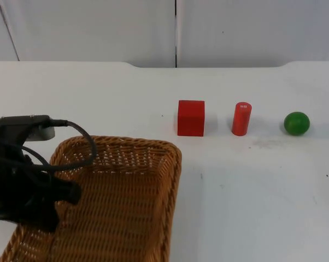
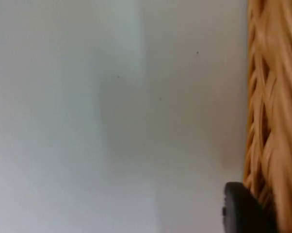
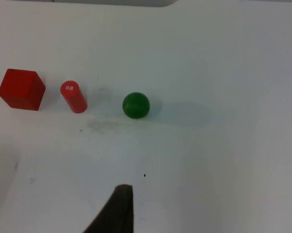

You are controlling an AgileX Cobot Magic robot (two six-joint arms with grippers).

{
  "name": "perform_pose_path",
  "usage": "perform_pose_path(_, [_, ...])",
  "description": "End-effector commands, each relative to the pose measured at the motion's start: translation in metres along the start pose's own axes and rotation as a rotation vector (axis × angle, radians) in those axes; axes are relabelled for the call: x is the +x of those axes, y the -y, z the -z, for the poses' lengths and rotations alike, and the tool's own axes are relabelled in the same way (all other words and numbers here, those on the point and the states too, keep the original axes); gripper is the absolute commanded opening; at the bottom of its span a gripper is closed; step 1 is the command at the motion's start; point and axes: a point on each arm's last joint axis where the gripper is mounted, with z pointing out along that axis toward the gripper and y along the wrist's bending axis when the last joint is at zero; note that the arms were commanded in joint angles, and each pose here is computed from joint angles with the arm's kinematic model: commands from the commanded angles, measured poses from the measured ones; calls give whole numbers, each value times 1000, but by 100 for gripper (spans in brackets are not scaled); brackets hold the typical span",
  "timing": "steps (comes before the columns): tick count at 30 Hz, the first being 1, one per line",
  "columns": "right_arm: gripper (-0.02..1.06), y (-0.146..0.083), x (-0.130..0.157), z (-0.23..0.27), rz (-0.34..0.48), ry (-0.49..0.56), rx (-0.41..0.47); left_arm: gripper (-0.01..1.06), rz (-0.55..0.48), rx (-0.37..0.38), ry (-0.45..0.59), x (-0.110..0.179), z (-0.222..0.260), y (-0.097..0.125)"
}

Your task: Pick up the basket with the left hand and place the object to the left of the red cylinder into the basket with the right hand.

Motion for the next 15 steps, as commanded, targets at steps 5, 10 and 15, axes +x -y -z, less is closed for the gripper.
perform_pose_path(5, [105, 1, -1, 3, 7, 12, 7, 0, 50, 19, 8, -1, -1, 3])
perform_pose_path(10, [105, 1, -2, 3, 7, 14, 7, 0, 68, 29, 17, -1, 2, 5])
perform_pose_path(15, [105, 1, -2, 3, 7, 16, 7, 0, 57, 49, 43, -2, 17, 8])
